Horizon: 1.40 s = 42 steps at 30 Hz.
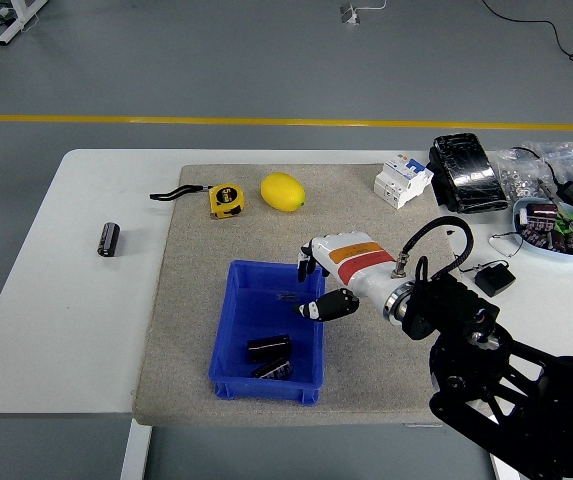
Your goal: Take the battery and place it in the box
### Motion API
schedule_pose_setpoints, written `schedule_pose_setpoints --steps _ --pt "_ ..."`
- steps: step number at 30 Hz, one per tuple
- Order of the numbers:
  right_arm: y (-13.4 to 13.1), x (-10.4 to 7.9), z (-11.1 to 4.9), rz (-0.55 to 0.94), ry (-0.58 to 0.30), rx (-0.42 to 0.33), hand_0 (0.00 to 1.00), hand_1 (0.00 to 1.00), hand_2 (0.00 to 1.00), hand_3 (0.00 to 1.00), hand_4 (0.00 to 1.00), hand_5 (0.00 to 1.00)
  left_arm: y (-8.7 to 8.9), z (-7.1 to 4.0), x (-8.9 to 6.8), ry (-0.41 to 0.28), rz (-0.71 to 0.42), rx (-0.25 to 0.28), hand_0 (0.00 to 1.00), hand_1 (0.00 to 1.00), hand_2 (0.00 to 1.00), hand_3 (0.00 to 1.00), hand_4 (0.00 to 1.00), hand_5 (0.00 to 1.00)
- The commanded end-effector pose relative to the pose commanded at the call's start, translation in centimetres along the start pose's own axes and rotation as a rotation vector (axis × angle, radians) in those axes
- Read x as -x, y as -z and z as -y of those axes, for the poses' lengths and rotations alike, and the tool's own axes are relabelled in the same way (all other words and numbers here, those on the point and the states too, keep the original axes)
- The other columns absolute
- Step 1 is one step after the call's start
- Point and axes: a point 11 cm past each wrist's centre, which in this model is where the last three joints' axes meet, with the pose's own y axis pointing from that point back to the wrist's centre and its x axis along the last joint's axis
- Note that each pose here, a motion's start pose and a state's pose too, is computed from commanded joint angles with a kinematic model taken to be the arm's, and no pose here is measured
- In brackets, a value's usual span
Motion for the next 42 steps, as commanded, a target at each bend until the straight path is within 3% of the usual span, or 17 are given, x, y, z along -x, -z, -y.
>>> schedule_pose_setpoints --steps 6,10,11,15,17,18,23,24,34,42 --pt "-3.3 -1.9 0.4 0.087 -0.082 0.077 0.356 0.472 0.57 0.52 0.942 0.377 -0.2 0.0 0.1 0.0 0.0 0.002 0.566 0.505 0.523 0.647 0.637 0.748" --pt "-6.7 -1.7 0.4 0.267 -0.132 0.108 0.356 0.472 0.57 0.52 0.942 0.377 -0.6 -0.1 0.1 0.0 -0.002 0.011 0.566 0.505 0.523 0.647 0.637 0.748" --pt "-8.0 -1.3 0.2 0.325 -0.149 0.116 0.451 0.544 0.643 0.705 0.998 0.661 -0.7 -0.2 0.1 0.0 -0.005 0.014 0.569 0.505 0.524 0.647 0.638 0.749" --pt "-10.8 -0.4 -1.3 0.516 -0.215 0.111 0.451 0.544 0.643 0.705 0.998 0.661 -1.0 -0.2 0.3 0.001 -0.022 0.02 0.569 0.505 0.524 0.647 0.638 0.749" --pt "-11.4 -0.1 -2.0 0.607 -0.238 0.086 0.451 0.544 0.643 0.705 0.998 0.661 -1.1 -0.3 0.4 0.002 -0.021 0.023 0.569 0.505 0.524 0.647 0.638 0.749" --pt "-11.6 0.0 -2.4 0.649 -0.246 0.075 0.601 0.672 0.768 0.799 0.998 0.77 -1.2 -0.3 0.4 0.003 -0.02 0.025 0.569 0.506 0.528 0.647 0.636 0.748" --pt "-12.3 0.5 -4.0 0.896 -0.276 0.033 0.601 0.672 0.768 0.799 0.998 0.77 -1.5 -0.4 0.7 0.006 -0.023 0.03 0.569 0.506 0.528 0.647 0.636 0.748" --pt "-12.5 0.6 -4.1 0.94 -0.276 0.032 0.725 0.759 0.826 0.843 0.998 0.854 -1.5 -0.4 0.7 0.006 -0.022 0.031 0.57 0.51 0.534 0.646 0.636 0.749" --pt "-13.7 3.5 -5.8 1.394 -0.299 0.033 0.764 0.789 0.84 0.851 0.998 0.908 -2.1 -0.6 0.9 0.008 -0.016 0.044 0.573 0.51 0.54 0.646 0.635 0.747" --pt "-14.5 5.1 -7.0 1.442 -0.34 0.048 0.802 0.811 0.844 0.859 0.998 0.915 -2.3 -0.7 1.2 0.013 -0.018 0.05 0.574 0.508 0.551 0.645 0.634 0.747"
